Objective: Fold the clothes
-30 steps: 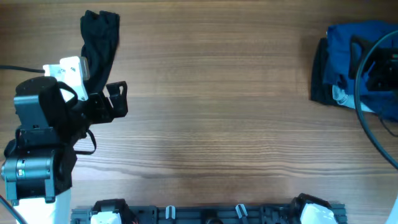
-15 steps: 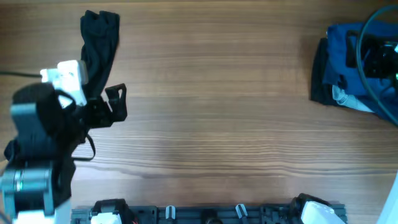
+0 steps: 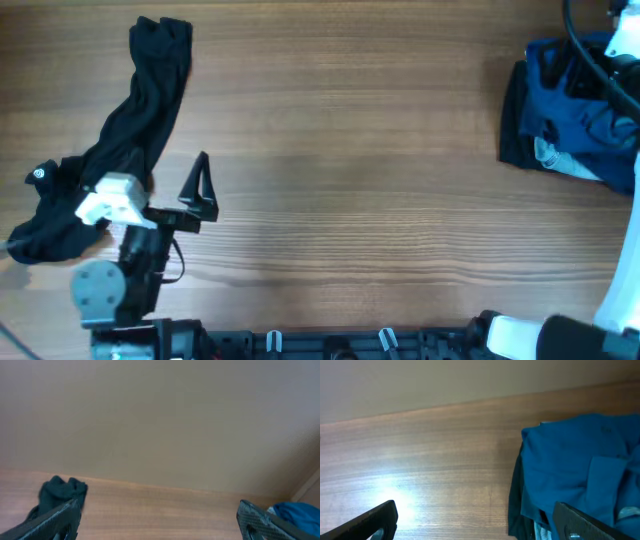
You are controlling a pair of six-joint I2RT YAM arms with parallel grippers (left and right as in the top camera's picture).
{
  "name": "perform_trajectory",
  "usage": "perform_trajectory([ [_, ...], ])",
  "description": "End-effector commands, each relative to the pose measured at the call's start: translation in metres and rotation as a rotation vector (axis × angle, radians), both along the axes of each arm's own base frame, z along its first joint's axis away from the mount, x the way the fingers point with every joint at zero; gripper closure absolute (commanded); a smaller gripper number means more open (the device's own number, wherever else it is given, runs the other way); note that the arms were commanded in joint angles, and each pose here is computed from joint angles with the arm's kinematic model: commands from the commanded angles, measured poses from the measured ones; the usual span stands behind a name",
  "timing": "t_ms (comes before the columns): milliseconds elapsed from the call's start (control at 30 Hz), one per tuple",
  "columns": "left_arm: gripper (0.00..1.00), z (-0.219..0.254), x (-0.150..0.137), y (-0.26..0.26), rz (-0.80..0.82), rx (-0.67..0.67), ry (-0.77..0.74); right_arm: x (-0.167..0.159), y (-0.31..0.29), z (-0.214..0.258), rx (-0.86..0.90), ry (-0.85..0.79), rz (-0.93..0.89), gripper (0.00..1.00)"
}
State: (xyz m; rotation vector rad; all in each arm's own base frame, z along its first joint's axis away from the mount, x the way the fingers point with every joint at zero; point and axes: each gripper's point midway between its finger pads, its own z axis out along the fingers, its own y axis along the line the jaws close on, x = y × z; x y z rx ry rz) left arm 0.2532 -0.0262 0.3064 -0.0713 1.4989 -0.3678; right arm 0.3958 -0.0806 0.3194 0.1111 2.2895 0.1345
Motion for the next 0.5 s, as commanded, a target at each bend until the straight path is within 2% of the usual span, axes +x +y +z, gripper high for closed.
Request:
perform_trajectory([
  [0, 0.00, -0.027, -0.001, -0.002, -0.016, -0.022, -0.024, 0.012, -0.007, -0.024, 0.021, 0.059, -0.021, 0.00],
  [467, 0.00, -0.076, -0.010, 0.000, 0.001, -0.023, -0.015, 0.033, -0.014, -0.081, 0.065, 0.192, -0.021, 0.00],
])
